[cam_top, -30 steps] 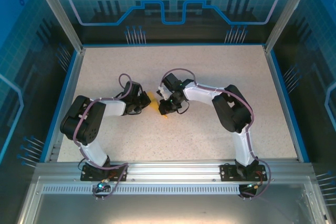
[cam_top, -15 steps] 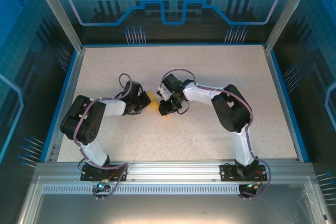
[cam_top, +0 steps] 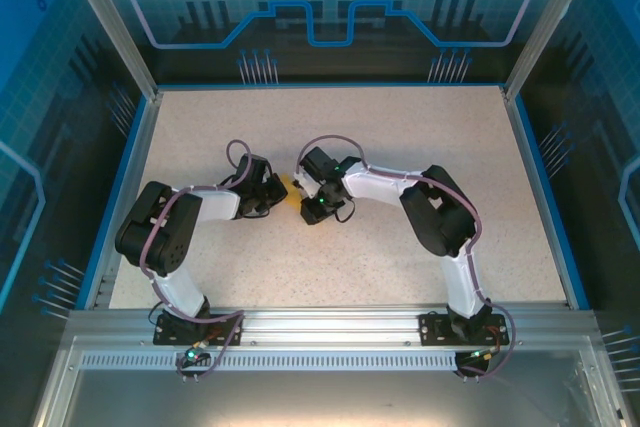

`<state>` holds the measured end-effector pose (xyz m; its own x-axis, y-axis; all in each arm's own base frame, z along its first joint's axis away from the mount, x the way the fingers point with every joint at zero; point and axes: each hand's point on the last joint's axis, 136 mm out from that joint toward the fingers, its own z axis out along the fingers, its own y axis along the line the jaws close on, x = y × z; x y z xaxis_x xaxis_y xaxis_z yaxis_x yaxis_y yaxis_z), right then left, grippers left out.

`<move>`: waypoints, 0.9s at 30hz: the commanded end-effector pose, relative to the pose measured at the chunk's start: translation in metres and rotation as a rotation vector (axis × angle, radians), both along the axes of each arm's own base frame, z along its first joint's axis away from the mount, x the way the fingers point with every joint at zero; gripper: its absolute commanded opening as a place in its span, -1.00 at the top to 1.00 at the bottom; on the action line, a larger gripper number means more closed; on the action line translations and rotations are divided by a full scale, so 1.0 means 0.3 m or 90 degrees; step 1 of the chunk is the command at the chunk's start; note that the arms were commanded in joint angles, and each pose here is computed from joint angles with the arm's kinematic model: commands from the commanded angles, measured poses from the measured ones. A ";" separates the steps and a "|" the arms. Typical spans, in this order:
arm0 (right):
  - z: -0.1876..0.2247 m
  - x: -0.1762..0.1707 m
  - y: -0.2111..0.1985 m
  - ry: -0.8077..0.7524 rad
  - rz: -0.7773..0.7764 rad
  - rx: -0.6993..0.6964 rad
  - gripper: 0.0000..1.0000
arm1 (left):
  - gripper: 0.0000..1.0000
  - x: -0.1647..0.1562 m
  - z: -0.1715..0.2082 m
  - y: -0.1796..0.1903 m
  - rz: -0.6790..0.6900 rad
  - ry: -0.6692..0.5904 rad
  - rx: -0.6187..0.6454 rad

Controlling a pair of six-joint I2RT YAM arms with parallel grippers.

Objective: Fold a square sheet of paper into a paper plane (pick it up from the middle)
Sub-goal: Fold the wing for the fifth time at the center of the table.

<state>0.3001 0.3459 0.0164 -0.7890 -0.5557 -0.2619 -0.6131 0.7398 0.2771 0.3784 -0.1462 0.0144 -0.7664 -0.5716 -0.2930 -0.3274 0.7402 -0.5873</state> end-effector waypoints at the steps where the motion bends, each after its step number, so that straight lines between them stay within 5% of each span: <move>1: 0.009 -0.012 -0.025 -0.014 0.014 -0.037 0.57 | 0.93 -0.063 -0.101 0.058 0.015 0.074 0.055; 7: 0.000 -0.020 -0.021 0.022 0.002 0.008 0.85 | 0.93 -0.056 -0.090 0.061 0.013 0.069 0.059; 16: 0.029 -0.027 -0.017 0.160 -0.043 0.196 0.91 | 0.83 -0.017 0.016 0.030 -0.016 0.012 0.037; 27: -0.010 -0.037 -0.023 0.221 -0.060 0.196 0.92 | 0.60 -0.042 0.169 -0.109 -0.094 -0.082 -0.127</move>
<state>0.2956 0.3411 0.0217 -0.8857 -0.4215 -0.1946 -0.4408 0.6318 0.6376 0.3740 -0.1665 0.0567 -0.7906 -0.5241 -0.3167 -0.1818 0.6948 -0.6958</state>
